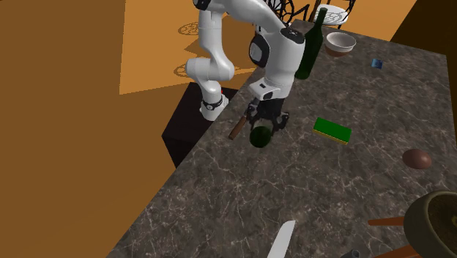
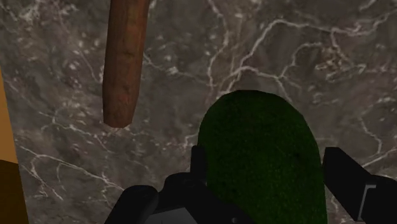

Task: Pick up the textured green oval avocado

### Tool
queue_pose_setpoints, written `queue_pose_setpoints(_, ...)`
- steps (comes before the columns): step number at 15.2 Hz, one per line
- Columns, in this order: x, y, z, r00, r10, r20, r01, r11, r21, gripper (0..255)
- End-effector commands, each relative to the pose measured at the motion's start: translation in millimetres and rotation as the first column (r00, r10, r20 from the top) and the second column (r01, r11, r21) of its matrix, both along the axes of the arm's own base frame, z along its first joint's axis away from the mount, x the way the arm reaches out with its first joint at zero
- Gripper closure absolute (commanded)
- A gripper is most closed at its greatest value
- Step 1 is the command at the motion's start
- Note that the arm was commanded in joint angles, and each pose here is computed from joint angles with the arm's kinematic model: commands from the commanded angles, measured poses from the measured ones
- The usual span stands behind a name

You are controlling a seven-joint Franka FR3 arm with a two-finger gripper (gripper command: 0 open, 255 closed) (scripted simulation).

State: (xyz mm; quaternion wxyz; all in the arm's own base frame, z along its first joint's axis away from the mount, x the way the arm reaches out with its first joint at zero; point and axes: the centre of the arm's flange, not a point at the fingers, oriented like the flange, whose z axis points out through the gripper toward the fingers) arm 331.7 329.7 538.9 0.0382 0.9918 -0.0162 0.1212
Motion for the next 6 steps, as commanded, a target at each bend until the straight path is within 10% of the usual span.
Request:
queue_pose_setpoints(1, -0.3, -0.5, 11.1, 1.000, 0.000, 0.000, 0.000, 1.000, 0.000, 255)
queue_pose_setpoints(6, -0.3, -0.5, 27.8, 1.000, 0.000, 0.000, 0.000, 1.000, 0.000, 255)
